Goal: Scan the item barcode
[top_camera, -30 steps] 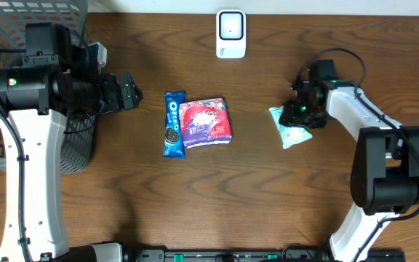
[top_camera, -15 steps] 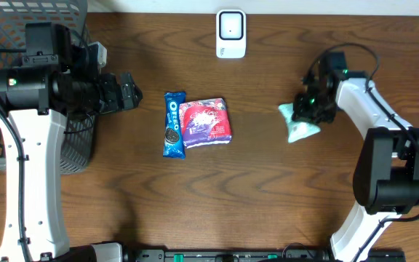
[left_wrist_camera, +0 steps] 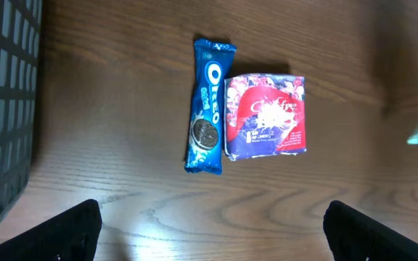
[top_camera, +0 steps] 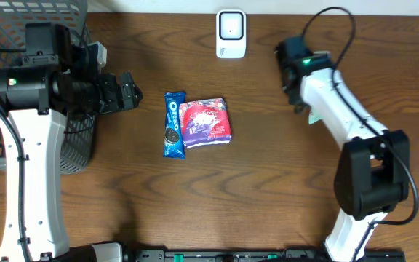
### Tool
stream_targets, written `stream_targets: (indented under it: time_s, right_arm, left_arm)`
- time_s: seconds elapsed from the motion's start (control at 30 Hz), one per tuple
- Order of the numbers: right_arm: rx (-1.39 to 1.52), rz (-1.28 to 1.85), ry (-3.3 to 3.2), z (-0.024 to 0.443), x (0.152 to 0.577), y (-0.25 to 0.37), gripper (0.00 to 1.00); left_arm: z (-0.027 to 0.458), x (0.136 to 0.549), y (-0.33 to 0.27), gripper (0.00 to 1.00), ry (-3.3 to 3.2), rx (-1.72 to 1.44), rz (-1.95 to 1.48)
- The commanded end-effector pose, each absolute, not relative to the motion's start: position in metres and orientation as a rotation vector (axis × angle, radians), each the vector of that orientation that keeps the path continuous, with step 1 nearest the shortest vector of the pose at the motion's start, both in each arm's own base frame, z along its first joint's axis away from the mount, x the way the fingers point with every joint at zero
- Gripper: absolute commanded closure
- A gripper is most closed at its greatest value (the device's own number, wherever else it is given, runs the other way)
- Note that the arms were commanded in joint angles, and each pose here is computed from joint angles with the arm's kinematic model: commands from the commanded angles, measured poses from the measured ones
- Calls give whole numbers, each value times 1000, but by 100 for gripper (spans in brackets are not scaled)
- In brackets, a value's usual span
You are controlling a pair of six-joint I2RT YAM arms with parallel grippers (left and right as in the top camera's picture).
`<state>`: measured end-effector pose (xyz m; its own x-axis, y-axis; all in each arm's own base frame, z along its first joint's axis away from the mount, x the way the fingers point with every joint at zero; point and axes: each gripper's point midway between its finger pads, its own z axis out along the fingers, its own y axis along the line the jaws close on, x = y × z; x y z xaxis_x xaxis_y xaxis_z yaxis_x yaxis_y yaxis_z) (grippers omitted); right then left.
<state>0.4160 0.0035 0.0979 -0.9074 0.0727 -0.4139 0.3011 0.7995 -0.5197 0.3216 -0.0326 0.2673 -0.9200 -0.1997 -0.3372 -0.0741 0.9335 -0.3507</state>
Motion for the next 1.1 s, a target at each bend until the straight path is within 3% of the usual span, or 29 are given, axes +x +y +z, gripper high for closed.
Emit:
stream_targets:
  time_s: [0.0,0.23,0.47,0.67,0.73,1.07]
  right_arm:
    - [241,-1073,2491,89,403,-5,98]
    - [94,-1135,2455,62,383,15,84]
    - [3,-942,2572,41,374,58,76]
    - [-80,-921,2561,41,369,81,15]
    - [-114,-911,2565,40,366,89,1]
    - [-181,-770,2621,47,374,117,1]
  left_arm:
    - [267,322,-32,2,2721,-182,-462]
    - [267,322,-32,2,2721,-182,-462]
    - [267,322,-32,2,2721,-182,-462]
    - [267,322,-32,2,2721,-182,-462]
    - [267,322,-32,2,2721,-182,-462]
    - [267,322,-32,2,2721,-182,-462]
